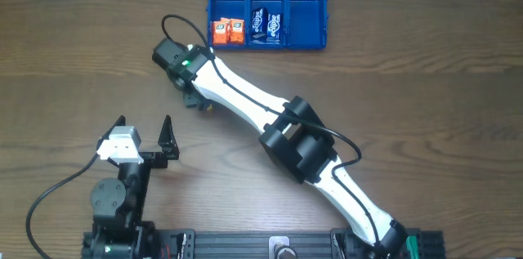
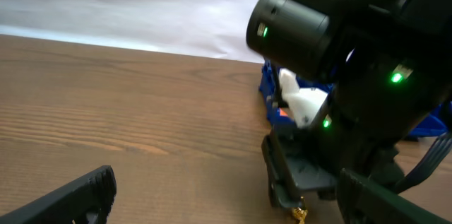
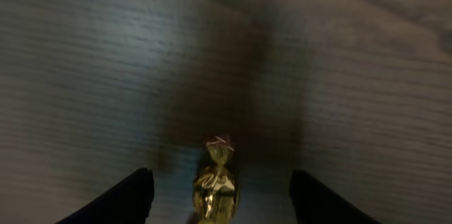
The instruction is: Sort Candies Into Trays
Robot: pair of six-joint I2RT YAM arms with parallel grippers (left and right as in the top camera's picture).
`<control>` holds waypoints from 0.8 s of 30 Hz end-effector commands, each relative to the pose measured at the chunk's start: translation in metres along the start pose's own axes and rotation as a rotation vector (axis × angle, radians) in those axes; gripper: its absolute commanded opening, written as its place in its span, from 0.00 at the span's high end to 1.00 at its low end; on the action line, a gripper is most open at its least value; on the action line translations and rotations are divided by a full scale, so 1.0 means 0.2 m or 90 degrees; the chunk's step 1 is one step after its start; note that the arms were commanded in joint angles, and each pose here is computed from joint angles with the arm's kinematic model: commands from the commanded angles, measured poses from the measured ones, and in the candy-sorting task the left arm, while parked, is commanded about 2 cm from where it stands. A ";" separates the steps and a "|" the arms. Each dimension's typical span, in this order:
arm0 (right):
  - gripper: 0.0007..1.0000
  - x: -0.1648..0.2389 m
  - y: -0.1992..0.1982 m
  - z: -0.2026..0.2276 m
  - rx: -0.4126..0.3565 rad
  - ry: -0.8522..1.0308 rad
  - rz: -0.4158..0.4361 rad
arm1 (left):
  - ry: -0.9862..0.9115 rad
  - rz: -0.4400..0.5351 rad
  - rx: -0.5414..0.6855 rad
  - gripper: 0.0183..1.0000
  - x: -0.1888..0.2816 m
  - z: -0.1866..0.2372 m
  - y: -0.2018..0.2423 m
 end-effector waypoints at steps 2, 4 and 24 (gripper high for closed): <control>0.45 -0.06 -0.01 0.05 -0.014 0.031 0.007 | 0.032 -0.004 -0.006 0.00 0.00 0.07 0.01; 0.50 -0.06 -0.01 0.05 -0.016 0.032 0.008 | 0.032 -0.004 -0.006 0.00 0.00 0.07 0.01; 0.86 0.74 -0.61 -0.47 -0.071 -0.213 0.028 | 0.032 -0.004 -0.006 0.00 0.00 0.07 0.01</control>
Point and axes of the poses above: each gripper's point midway between its finger pads, its own x axis back along the fingers, its own y axis along the line the jaws close on, z = x × y, the point moved 2 cm from there along x, back along the fingers, and after that the axes turned 2 degrees about x, right-handed, at the moved point
